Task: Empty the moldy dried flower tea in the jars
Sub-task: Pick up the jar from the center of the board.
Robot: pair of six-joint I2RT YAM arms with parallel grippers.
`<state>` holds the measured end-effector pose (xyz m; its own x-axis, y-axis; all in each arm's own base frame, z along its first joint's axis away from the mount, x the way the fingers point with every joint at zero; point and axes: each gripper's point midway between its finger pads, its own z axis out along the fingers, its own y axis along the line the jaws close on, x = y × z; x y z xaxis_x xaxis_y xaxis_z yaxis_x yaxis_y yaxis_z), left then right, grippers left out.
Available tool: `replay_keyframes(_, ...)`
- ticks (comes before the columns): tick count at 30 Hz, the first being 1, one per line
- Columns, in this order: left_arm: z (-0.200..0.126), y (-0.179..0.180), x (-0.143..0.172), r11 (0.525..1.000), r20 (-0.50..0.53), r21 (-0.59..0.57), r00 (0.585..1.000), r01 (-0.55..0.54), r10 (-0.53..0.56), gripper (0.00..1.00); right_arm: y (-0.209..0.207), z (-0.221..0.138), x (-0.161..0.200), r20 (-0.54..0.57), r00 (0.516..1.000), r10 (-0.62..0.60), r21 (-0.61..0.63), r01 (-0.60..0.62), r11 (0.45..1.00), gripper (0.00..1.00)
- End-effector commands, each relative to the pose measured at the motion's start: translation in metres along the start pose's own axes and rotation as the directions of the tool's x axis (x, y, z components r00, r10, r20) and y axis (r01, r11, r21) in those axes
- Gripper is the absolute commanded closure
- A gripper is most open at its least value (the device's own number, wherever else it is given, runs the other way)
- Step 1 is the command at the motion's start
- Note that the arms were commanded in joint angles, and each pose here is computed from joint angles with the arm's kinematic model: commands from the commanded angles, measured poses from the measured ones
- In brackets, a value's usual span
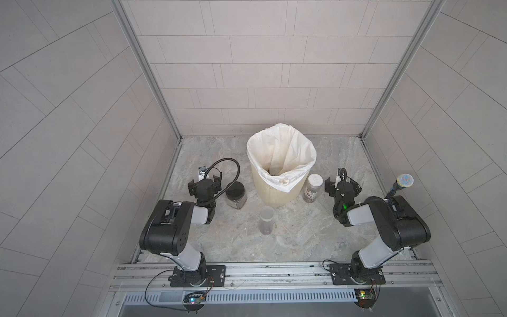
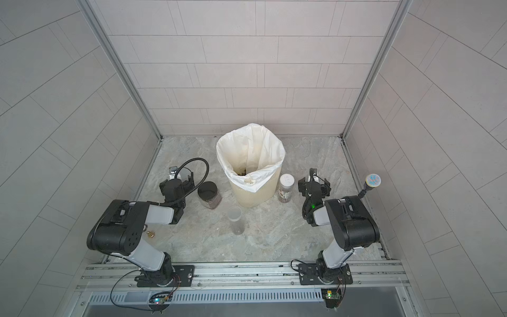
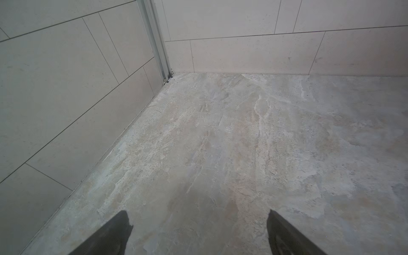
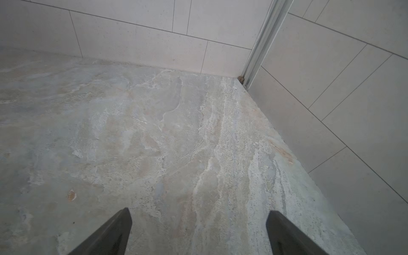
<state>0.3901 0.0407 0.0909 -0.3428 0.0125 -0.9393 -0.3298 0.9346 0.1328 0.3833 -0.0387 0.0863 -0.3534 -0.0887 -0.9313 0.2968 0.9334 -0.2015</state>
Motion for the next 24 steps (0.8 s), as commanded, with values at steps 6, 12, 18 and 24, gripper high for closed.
replay_keyframes(6, -0.0015, 0.0040, -0.0005, 1.000, 0.006, -0.012, 1.000, 0.013, -0.013, 0.00, -0.0001, -0.0002, -0.0104, 0.022, 1.000, 0.018, -0.017, -0.018, 1.000, 0.00)
replay_keyframes(12, -0.0016, 0.0035, -0.0003, 1.000, 0.006, -0.011, 1.000, 0.012, -0.012, 0.00, -0.0002, -0.0003, -0.0103, 0.022, 1.000, 0.017, -0.017, -0.017, 1.000, 0.00)
replay_keyframes(18, -0.0014, 0.0039, -0.0005, 1.000, 0.006, -0.012, 1.000, 0.012, -0.012, 0.00, 0.0000, -0.0005, -0.0100, 0.021, 1.000, 0.017, -0.017, -0.017, 1.000, 0.00)
replay_keyframes(24, -0.0009, 0.0028, -0.0007, 1.000, 0.003, -0.007, 1.000, 0.013, -0.013, 0.00, 0.0003, 0.0001, -0.0096, 0.017, 1.000, 0.019, -0.018, -0.019, 1.000, 0.00)
